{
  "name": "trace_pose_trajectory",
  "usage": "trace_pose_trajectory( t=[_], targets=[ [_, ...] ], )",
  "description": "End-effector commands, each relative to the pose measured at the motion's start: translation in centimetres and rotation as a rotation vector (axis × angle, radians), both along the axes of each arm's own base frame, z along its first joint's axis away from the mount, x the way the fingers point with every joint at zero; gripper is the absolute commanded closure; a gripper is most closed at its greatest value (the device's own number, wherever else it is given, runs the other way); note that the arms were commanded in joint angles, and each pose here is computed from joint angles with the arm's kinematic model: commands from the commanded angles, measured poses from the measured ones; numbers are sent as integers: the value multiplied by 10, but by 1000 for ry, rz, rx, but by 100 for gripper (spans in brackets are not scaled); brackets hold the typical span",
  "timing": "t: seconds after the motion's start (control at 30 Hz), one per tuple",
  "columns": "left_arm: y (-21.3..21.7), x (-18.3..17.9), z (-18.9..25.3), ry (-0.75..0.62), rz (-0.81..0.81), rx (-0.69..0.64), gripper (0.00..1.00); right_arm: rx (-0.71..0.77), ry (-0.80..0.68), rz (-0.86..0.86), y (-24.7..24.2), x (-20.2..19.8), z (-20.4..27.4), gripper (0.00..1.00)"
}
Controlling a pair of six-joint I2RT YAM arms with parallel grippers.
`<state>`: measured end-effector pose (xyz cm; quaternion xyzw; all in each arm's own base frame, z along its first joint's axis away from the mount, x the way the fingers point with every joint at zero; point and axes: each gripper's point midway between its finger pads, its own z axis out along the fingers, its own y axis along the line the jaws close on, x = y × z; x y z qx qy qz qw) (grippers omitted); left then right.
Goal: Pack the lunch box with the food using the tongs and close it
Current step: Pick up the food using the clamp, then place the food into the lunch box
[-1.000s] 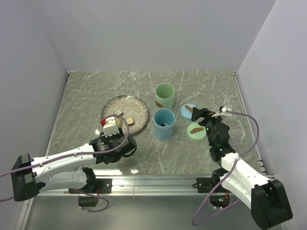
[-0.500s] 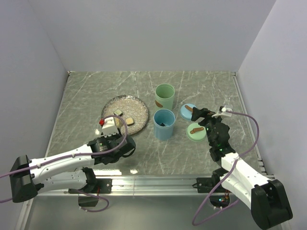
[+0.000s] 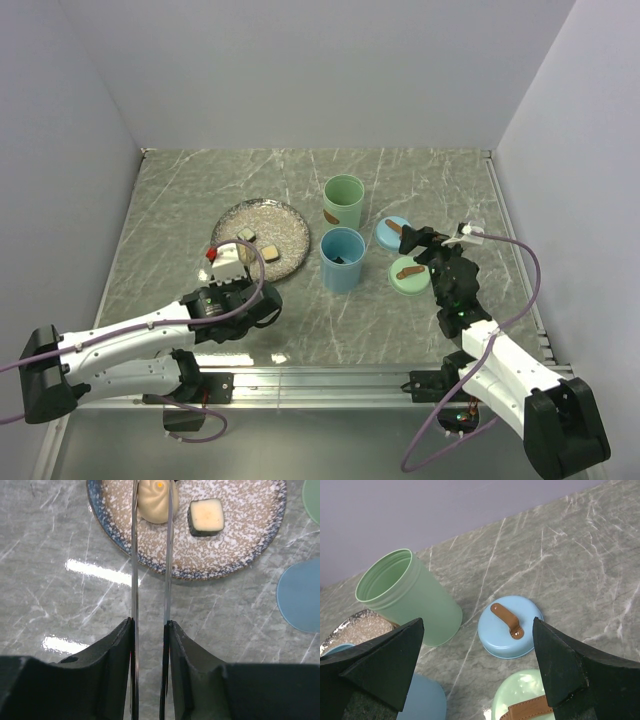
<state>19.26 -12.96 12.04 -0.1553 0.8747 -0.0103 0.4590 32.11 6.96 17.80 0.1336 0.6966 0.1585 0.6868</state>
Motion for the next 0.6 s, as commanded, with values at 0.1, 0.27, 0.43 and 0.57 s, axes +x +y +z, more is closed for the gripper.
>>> trace_pose_trajectory(
  t=[0.1, 0.27, 0.43, 0.57],
  targets=[
    [-8, 17, 49, -127, 5, -41, 82, 11, -25, 1, 1, 0, 6, 5],
    [-18, 25, 73, -184, -28, -57, 82, 7, -17, 0, 2, 3, 5, 5],
    [-55, 33, 106, -278, -175, -196, 82, 3, -1, 1, 4, 8, 1, 4],
    [-83, 27, 135, -355, -380, -266, 82, 3, 3, 1, 5, 10, -1, 4]
  ],
)
